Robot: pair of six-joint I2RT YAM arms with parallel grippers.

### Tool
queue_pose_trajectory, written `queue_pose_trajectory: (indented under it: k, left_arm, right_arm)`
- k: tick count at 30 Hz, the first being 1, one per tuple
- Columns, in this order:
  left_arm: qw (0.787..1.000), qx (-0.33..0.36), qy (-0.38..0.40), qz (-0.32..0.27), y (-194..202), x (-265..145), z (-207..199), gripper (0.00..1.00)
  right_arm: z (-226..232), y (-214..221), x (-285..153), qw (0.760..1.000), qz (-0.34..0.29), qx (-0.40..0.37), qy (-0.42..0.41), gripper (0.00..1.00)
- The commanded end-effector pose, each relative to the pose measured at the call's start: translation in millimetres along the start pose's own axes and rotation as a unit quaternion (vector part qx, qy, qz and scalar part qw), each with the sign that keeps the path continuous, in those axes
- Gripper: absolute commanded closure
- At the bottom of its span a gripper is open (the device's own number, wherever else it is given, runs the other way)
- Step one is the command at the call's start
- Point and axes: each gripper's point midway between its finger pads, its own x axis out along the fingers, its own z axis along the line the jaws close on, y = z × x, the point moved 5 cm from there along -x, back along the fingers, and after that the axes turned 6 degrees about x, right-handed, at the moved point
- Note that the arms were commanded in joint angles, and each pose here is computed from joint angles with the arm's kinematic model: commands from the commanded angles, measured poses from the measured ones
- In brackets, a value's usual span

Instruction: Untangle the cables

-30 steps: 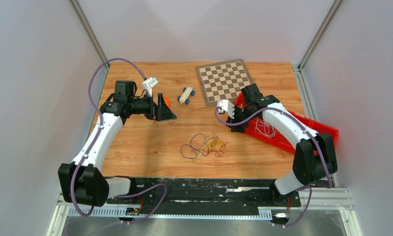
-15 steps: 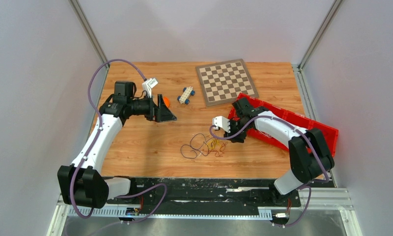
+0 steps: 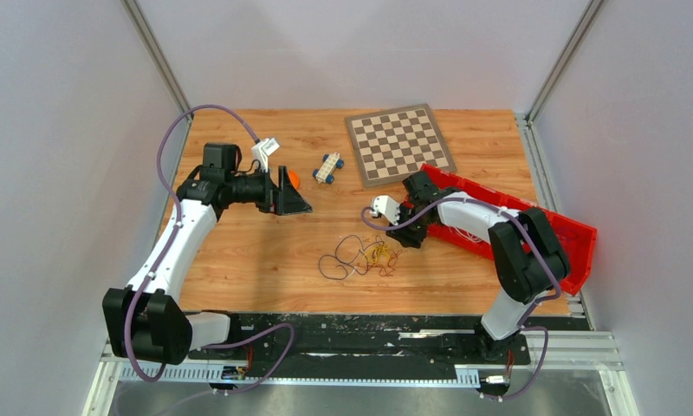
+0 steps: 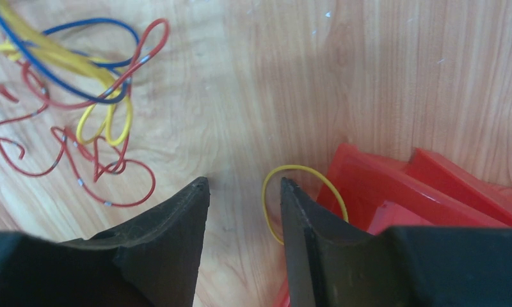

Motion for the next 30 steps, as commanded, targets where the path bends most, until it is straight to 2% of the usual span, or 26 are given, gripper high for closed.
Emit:
queue_pose_trajectory:
  k: [1,3,8,10,12,13,22,30]
  left_arm:
    - [1.000,0.012,-0.002,-0.009,-2,-5,-5,0.00]
    - [1.000,0.012,-0.005,-0.008,0,-5,-4,0.00]
    - [1.000,0.011,-0.008,-0.007,1,-6,-3,0.00]
    - [1.000,0.010,-0.008,-0.006,1,-6,-3,0.00]
    - [1.000,0.011,-0.008,-0.004,1,-5,-3,0.00]
    - [1.000,0.012,-0.008,-0.003,1,-6,-3,0.00]
    - [1.000,0.015,-0.006,-0.003,0,-7,-4,0.00]
    - [1.000,0.008,0.001,-0.003,-6,-2,0,0.00]
  right_arm:
    - [-11,-21,2,0.997,-0.050,0.050,0.031,0.55]
    - [-10,-19,8,0.996,-0.049,0.068,0.030,0.57]
    - [-12,-17,19,0.993,-0.047,0.103,0.030,0.71]
    - [-12,-18,20,0.992,-0.050,0.111,0.029,0.81]
    - [-11,-19,16,0.991,-0.053,0.120,0.031,0.96]
    - [-10,-22,12,0.990,-0.059,0.120,0.031,1.00]
    - [-12,-52,-72,0.975,-0.157,0.140,0.066,1.00]
    - [-63,-26,-78,0.971,-0.130,0.155,0.126,1.00]
